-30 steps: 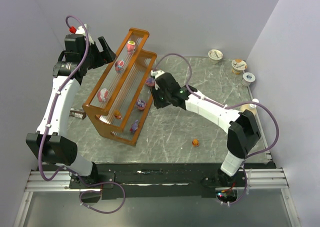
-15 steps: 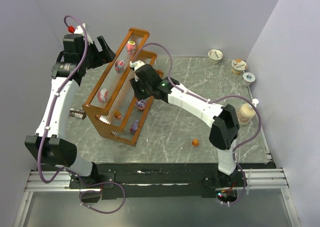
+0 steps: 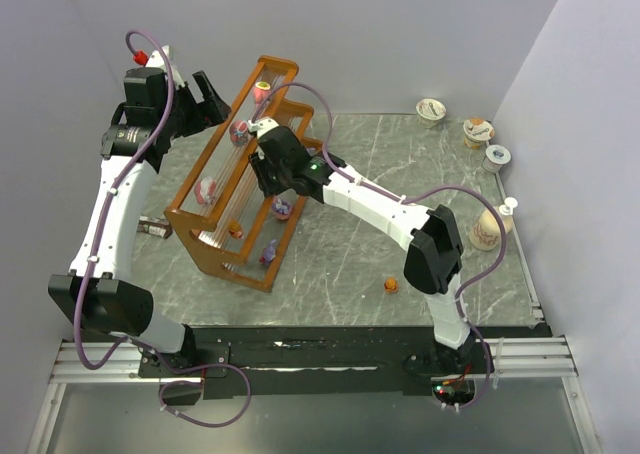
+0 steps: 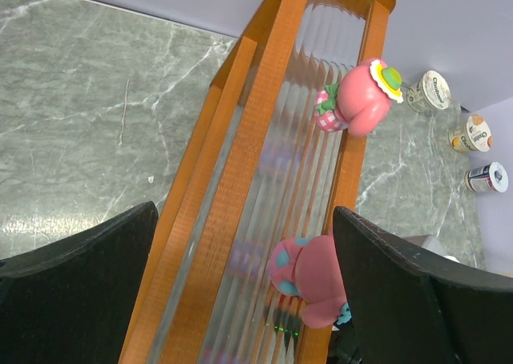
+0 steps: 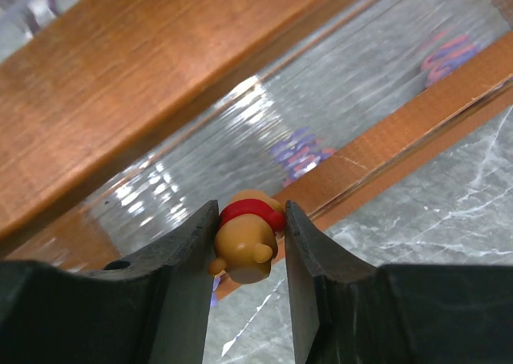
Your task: Place and organize the plastic toys onto the shelf
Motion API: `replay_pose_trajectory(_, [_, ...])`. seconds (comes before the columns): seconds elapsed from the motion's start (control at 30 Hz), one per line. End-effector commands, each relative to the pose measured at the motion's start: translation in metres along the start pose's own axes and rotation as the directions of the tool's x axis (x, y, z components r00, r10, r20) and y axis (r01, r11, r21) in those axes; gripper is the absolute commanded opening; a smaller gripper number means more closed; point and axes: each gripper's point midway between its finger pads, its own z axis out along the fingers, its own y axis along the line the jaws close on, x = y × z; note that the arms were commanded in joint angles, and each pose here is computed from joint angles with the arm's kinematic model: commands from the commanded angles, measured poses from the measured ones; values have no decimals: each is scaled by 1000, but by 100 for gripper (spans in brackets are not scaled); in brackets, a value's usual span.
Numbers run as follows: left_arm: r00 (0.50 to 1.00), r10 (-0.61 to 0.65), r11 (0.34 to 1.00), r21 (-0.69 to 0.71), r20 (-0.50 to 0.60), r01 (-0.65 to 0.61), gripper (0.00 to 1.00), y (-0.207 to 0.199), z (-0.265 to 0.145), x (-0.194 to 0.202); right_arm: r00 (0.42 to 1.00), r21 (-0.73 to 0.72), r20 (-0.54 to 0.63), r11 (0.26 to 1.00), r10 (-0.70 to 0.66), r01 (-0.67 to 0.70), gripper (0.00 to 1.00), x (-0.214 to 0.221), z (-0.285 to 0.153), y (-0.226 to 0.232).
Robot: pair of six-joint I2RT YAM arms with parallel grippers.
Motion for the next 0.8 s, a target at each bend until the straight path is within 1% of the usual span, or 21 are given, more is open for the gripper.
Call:
replay_pose_trajectory(0.0, [997, 21, 999, 31, 75, -23, 96, -12, -18, -23, 998, 2, 61, 1000, -16, 16, 1, -17, 9, 6])
replay_pose_trajectory(0.27, [997, 20, 999, 25, 73, -22, 96, -10, -17, -22, 996, -5, 74, 999, -40, 41, 2, -10, 23, 6])
replay_pose_trajectory(0.77, [998, 15, 1000, 2, 65, -16, 96, -5, -11, -19, 994, -17, 107, 999, -33, 35, 4, 7, 24, 5])
